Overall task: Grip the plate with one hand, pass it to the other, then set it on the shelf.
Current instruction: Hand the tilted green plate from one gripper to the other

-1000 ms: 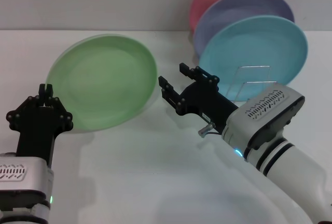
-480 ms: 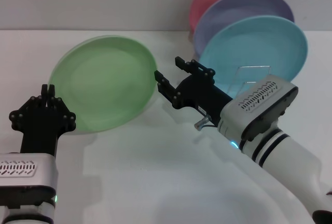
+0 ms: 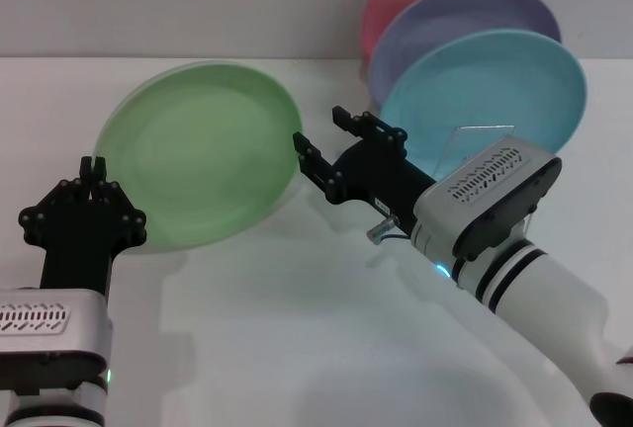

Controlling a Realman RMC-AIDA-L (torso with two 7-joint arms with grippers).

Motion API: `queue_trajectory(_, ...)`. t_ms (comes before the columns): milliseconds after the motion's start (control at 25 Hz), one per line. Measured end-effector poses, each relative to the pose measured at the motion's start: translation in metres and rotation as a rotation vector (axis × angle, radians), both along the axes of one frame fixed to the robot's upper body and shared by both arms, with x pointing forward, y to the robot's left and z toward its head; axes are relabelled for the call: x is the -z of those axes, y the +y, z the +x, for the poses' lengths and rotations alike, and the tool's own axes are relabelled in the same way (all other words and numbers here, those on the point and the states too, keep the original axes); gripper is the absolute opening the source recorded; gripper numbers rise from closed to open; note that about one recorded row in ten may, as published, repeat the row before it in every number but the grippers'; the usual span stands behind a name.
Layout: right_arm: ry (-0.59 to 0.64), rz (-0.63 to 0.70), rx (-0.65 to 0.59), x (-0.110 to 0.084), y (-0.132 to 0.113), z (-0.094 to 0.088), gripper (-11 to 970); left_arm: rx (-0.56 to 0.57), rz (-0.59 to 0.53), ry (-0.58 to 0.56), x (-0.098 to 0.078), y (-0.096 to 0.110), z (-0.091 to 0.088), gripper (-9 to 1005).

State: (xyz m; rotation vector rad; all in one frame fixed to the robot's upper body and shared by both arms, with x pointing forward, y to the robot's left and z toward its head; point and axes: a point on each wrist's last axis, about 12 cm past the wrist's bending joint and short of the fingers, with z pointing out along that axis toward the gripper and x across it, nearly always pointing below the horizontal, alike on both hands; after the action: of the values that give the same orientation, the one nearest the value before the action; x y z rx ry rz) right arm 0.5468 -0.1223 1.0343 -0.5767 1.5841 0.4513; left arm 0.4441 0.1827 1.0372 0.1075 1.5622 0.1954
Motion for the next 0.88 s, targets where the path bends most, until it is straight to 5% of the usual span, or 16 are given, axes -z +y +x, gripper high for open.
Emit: queue_trajectory(880, 0.002, -0.002, 0.005, -0.0047, 0.0044, 0.0081, 487, 0.030, -0.007, -0.011, -0.0022, -0.0062, -0.0013, 85)
